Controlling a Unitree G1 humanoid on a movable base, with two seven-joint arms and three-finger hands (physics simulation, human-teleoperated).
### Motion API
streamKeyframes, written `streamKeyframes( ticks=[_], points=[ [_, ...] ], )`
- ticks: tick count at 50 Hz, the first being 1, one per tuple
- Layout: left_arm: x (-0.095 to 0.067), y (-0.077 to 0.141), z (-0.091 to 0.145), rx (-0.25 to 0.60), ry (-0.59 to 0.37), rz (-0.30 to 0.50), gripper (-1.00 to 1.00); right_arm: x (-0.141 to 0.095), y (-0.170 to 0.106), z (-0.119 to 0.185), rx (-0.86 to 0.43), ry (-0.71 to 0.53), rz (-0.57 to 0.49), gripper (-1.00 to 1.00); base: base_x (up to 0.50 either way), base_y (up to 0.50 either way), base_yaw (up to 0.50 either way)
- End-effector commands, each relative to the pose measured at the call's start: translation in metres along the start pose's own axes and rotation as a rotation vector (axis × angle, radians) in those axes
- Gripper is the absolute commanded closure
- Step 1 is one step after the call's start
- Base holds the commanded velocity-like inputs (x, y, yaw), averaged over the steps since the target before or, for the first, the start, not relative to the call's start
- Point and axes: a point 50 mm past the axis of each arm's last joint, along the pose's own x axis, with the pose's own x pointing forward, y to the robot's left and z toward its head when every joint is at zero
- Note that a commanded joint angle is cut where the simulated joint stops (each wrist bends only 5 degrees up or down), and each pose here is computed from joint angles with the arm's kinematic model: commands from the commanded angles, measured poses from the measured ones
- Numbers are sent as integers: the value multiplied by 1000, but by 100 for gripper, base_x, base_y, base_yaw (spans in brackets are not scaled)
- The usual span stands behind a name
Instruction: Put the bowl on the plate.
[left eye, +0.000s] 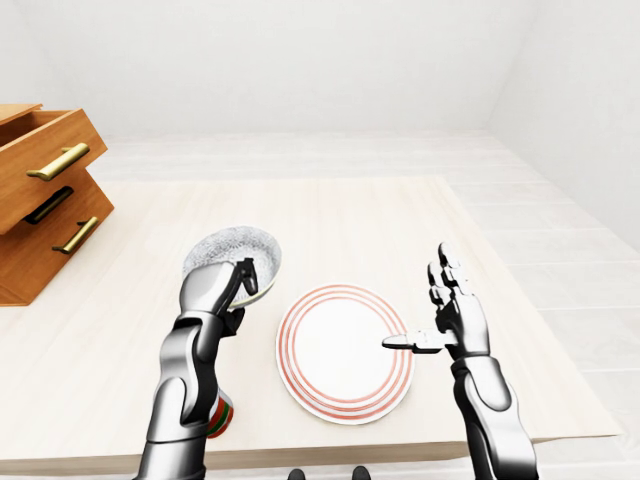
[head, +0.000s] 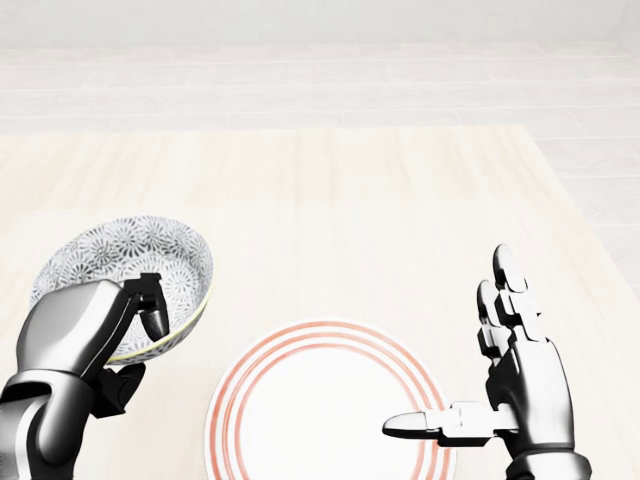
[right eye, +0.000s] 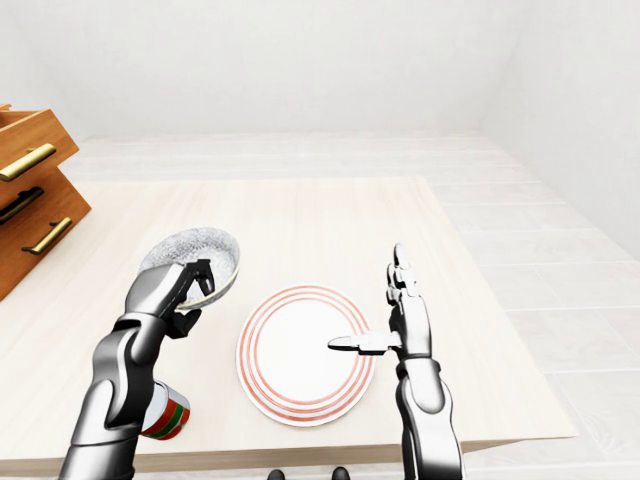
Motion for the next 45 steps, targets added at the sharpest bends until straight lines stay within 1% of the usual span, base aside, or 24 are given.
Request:
streamKeyframes(
  ticks=[1, 2, 8, 12, 21, 26, 34, 45],
  points=[
    [-4, 11, 24, 6, -71, 36, 100, -2, -5, 2, -6, -6, -12, -100, 0, 0, 0],
    [-4, 11, 26, -3, -80, 35, 100, -2, -5, 2, -5, -5, -13, -100, 0, 0, 0],
    [-3, 11, 34, 11, -102, 23, 100, -5, -8, -3, 0, 15, -21, -100, 0, 0, 0],
    [-3, 8, 41, 2, -121, 10, 100, -11, -9, -8, 5, 30, -27, -100, 0, 0, 0],
    [0, 3, 53, 2, -155, -24, 100, -17, -11, -9, 13, 30, -34, -100, 0, 0, 0],
    [0, 2, 61, 7, -175, -25, 100, -20, -13, -8, 14, 29, -42, -100, 0, 0, 0],
    [0, -2, 72, 3, -201, -34, 100, -23, -16, -8, 8, 29, -50, -100, 0, 0, 0],
    [-5, -8, 89, -4, -248, -54, 100, -26, -17, -9, 10, 31, -57, -100, 0, 0, 0]
  ],
)
